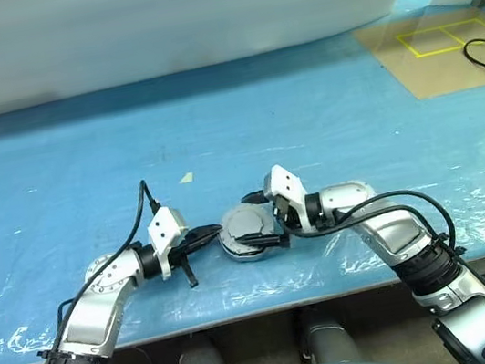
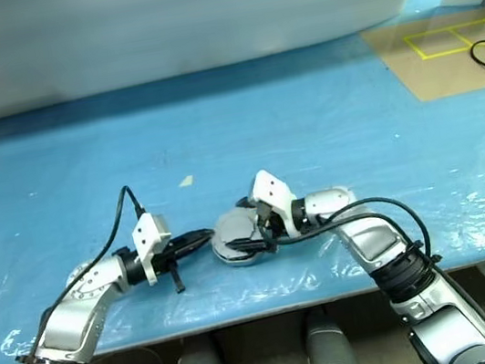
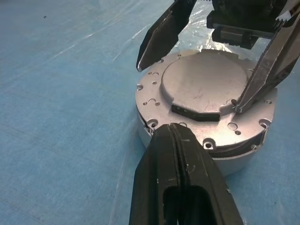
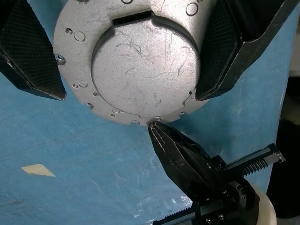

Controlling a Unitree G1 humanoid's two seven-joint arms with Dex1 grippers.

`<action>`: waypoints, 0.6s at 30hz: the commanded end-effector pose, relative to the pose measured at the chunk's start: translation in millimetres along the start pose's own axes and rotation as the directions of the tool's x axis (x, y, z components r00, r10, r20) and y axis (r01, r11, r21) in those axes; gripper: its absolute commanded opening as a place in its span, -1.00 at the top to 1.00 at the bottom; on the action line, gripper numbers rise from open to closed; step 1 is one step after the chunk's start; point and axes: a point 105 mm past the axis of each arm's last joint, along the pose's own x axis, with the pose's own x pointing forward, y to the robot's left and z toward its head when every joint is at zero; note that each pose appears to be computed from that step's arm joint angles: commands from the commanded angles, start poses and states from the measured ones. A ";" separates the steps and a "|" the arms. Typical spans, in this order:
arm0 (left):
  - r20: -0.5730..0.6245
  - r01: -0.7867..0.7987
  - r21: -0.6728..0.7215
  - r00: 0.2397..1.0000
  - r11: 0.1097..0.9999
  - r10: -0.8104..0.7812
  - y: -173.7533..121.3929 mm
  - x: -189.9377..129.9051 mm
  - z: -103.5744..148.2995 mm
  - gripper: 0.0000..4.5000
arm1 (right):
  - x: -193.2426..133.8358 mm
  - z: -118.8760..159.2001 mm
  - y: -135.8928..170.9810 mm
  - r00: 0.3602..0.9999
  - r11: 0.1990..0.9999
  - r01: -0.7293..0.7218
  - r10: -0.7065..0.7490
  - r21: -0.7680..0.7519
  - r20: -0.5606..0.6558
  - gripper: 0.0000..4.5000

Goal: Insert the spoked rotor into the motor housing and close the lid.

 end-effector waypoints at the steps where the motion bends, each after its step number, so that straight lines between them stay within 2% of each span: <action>1: -0.026 0.001 0.003 1.000 1.000 -0.001 -0.7 -1.3 -4.6 1.00 | 4.9 13.1 -1.1 0.999 0.999 0.020 -0.018 -0.045 0.051 -0.99; 5: -0.017 -0.014 0.005 1.000 1.000 0.014 0.0 -2.3 -4.4 1.00 | 10.9 11.8 1.8 0.998 0.999 0.029 -0.027 -0.032 0.060 -0.99; 11: 0.075 -0.106 -0.019 0.991 0.994 0.107 9.8 -8.4 5.3 1.00 | 18.5 15.6 7.2 0.994 0.999 0.039 -0.038 -0.004 0.100 -0.99; 18: 0.106 -0.169 -0.041 0.979 0.985 0.173 13.4 -19.9 3.9 1.00 | 19.1 18.4 6.5 0.990 0.996 0.054 -0.045 -0.067 0.131 -0.99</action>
